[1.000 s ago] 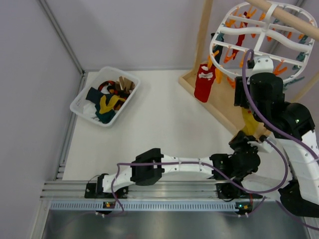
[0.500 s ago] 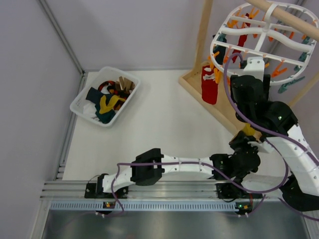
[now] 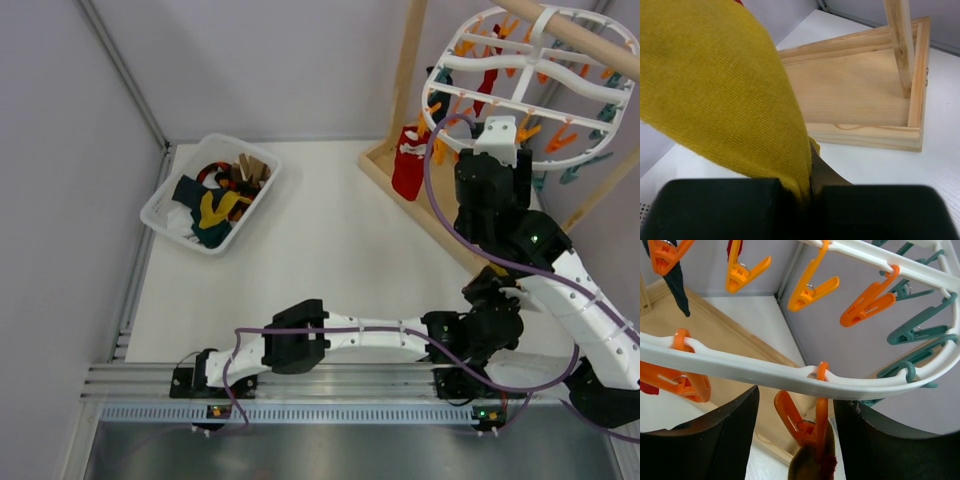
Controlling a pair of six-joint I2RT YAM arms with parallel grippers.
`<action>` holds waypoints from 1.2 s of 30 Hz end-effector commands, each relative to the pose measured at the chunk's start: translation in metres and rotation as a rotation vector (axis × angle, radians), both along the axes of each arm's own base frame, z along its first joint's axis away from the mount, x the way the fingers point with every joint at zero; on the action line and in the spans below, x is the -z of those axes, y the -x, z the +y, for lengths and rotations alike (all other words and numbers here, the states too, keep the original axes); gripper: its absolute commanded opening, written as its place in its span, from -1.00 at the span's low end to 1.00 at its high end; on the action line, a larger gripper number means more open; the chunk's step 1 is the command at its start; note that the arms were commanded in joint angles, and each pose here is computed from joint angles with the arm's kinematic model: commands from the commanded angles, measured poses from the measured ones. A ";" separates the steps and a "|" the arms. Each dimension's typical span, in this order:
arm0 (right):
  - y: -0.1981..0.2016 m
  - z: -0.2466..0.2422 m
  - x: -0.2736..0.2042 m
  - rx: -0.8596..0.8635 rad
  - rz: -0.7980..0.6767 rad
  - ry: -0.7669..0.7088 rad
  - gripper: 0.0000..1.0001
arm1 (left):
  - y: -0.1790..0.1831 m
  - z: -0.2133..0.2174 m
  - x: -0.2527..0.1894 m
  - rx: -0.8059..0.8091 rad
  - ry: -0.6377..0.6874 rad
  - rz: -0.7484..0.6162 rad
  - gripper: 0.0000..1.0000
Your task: Remove the socks clipped to the hanger
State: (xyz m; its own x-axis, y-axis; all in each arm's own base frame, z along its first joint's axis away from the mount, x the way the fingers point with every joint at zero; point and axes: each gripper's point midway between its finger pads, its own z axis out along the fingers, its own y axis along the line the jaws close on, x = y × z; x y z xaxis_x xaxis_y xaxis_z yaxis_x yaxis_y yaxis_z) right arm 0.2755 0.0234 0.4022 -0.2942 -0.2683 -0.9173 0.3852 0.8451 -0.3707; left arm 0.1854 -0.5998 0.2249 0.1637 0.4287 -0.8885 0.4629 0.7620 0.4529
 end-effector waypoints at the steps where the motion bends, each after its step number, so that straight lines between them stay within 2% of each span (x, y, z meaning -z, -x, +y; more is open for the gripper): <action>1: 0.002 -0.005 -0.020 0.048 -0.085 -0.001 0.16 | 0.016 -0.007 -0.023 0.044 0.076 0.009 -1.00; 10: -0.004 -0.002 -0.016 0.067 -0.067 0.040 0.14 | 0.016 -0.006 -0.021 0.049 0.070 0.013 -1.00; 16: -0.004 -0.002 -0.017 0.067 -0.066 0.040 -0.09 | 0.018 -0.007 -0.018 0.054 0.072 0.018 -1.00; 17: -0.004 -0.002 -0.018 0.066 -0.069 0.036 -0.20 | 0.018 -0.008 -0.018 0.057 0.073 0.020 -1.00; 22: -0.004 -0.002 -0.019 0.062 -0.068 0.035 -0.46 | 0.019 -0.009 -0.010 0.064 0.066 0.027 -1.00; 23: -0.004 -0.002 -0.019 0.063 -0.068 0.035 -0.66 | 0.019 -0.009 -0.009 0.065 0.068 0.030 -1.00; 27: -0.005 -0.001 -0.018 0.059 -0.068 0.033 -0.82 | 0.018 -0.008 -0.004 0.069 0.073 0.044 -1.00; 28: -0.006 0.000 -0.018 0.057 -0.067 0.034 -0.98 | 0.020 -0.008 -0.001 0.074 0.070 0.049 -1.00; 36: -0.005 0.002 -0.020 0.023 -0.082 0.000 -1.00 | 0.013 0.008 0.007 0.055 0.081 0.083 -1.00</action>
State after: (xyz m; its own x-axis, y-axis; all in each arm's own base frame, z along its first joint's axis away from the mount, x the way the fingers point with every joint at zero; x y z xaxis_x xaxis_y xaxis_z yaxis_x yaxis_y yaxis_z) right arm 0.2784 0.0178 0.4046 -0.3064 -0.3252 -0.8946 0.4344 0.7885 -0.4354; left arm 0.1764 -0.5999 0.1856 0.1261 0.4290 -0.8945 0.5227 0.7376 0.4274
